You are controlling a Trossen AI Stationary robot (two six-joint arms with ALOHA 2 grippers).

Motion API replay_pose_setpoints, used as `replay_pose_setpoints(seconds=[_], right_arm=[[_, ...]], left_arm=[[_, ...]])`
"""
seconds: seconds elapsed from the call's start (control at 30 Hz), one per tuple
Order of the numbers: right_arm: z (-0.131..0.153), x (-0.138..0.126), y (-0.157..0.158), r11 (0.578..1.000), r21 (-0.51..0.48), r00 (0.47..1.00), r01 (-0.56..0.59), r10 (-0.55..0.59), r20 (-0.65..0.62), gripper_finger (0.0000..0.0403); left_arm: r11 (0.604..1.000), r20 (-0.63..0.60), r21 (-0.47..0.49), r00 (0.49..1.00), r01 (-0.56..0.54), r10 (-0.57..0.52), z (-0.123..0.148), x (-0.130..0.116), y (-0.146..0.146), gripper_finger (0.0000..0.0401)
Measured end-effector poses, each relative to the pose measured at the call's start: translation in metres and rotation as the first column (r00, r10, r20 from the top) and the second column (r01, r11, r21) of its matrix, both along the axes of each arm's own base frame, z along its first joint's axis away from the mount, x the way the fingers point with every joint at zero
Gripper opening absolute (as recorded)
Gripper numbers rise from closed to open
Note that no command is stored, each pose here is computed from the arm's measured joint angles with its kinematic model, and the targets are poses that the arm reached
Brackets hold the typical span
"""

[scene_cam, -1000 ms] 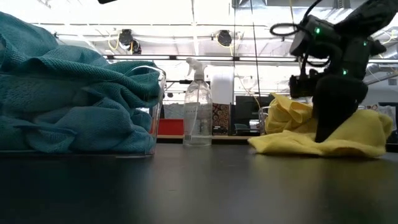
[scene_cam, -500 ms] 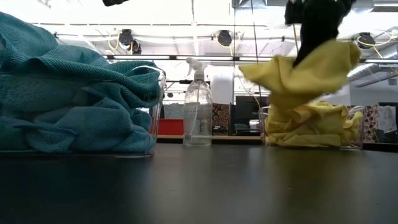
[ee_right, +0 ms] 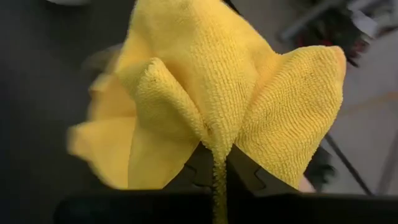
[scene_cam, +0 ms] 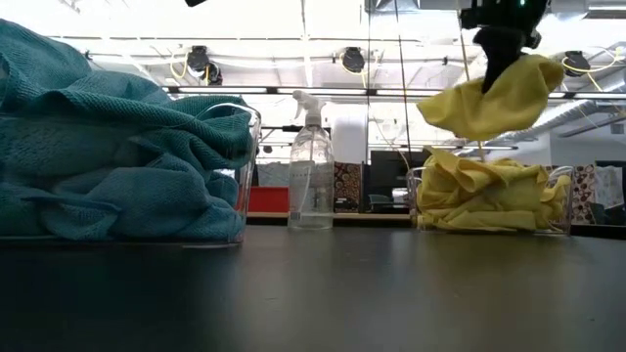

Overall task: Sort microfiber towel by color & place in baskets
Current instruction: Put the yellow towel into the top transparent bin

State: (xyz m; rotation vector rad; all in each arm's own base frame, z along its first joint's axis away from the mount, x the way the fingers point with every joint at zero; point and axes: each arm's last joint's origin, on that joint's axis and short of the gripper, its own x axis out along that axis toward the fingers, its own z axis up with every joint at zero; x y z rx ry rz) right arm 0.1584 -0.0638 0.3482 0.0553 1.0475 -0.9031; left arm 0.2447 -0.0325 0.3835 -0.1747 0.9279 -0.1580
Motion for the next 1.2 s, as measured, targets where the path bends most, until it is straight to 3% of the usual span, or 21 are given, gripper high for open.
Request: replay_pose_setpoints(seconds=[0.23,0.4,0.73,0.93,1.2], right_arm=[[-0.004,-0.006,-0.032,0.997,-0.05,0.989,0.066,-0.072,-0.128,0.0],[-0.017,0.004,-0.052,1.0,-0.028,0.983,0.002,-0.007,-0.184,0.0],[-0.1,0.023,-0.077,0.98,0.184,0.977,-0.079,0.112,-0.182,0.0],[-0.138,0.031,-0.086,0.943,0.322,0.981,-0.09,0.14,-0.137,0.0001],[-0.175,0.039,-0.092,0.912,0.404,0.975,-0.072,0.149,-0.163,0.0003]], left_arm=[[0.999,0.036,0.032,0.999,0.003,-0.004,0.002,0.002,0.002,0.0263],[0.999,0.074,0.036,0.997,0.003,-0.006,0.004,0.005,0.001,0.0263],[1.0,0.123,0.025,0.992,-0.002,-0.001,0.007,0.009,0.001,0.0263],[0.999,0.208,0.046,0.978,0.022,-0.031,0.013,0.014,0.0,0.0263],[0.995,0.358,0.095,0.931,0.035,-0.067,0.024,0.022,0.0,0.0263]])
